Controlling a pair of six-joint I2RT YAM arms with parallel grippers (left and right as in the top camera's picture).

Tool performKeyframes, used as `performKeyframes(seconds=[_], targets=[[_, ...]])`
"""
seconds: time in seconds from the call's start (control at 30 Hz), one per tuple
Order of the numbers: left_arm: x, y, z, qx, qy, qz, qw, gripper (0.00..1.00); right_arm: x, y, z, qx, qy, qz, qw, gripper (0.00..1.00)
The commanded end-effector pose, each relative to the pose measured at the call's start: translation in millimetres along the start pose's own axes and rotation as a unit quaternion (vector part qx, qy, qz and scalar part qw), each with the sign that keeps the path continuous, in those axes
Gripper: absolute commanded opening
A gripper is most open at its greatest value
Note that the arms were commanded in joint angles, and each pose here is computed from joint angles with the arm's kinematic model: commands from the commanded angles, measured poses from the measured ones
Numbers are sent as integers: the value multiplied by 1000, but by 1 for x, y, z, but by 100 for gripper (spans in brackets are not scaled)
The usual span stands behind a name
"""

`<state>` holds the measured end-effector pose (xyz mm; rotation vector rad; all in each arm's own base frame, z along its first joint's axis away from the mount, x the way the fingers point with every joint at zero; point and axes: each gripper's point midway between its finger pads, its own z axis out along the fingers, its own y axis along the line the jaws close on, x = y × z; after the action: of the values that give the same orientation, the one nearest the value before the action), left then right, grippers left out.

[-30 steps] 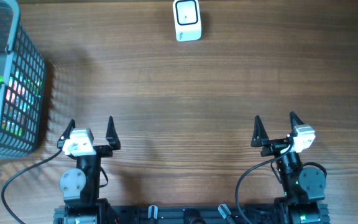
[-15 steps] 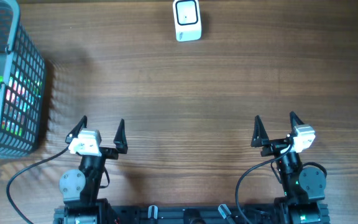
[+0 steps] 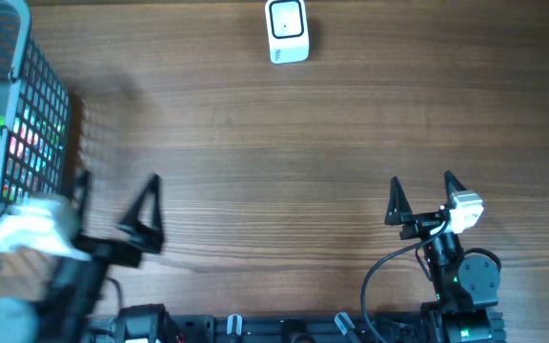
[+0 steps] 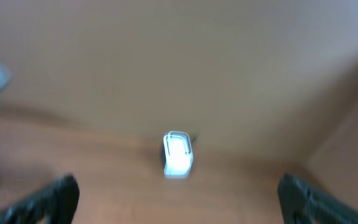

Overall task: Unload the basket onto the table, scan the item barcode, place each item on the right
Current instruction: 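Reach the left gripper into the basket and grasp a teal-and-red snack pack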

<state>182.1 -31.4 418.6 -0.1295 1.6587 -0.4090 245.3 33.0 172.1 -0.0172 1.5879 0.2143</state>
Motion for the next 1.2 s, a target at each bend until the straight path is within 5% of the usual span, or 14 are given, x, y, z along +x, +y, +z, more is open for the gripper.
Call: performKeyframes(seconds=[0.0, 0.1, 0.3, 0.47, 0.77, 1.03, 1.17], targets=[[-77, 18, 17, -127, 54, 11, 990, 100, -1, -3, 0, 7, -2, -9, 1000, 100], [-109, 23, 48, -162, 119, 11, 980, 100, -1, -3, 0, 7, -2, -9, 1000, 100], [-128, 42, 106, -186, 132, 19, 973, 100, -1, -3, 0, 7, -2, -9, 1000, 100], [-119, 145, 118, -395, 116, -74, 908, 100, -1, -3, 0, 7, -2, -9, 1000, 100], [-52, 293, 87, -513, 221, -232, 797, 96, -1, -3, 0, 7, -2, -9, 1000, 100], [6, 351, 76, -528, 292, -292, 742, 98, -1, -3, 0, 7, -2, -9, 1000, 100], [32, 373, 85, -525, 314, -287, 737, 100, -1, -3, 0, 7, -2, -9, 1000, 100]])
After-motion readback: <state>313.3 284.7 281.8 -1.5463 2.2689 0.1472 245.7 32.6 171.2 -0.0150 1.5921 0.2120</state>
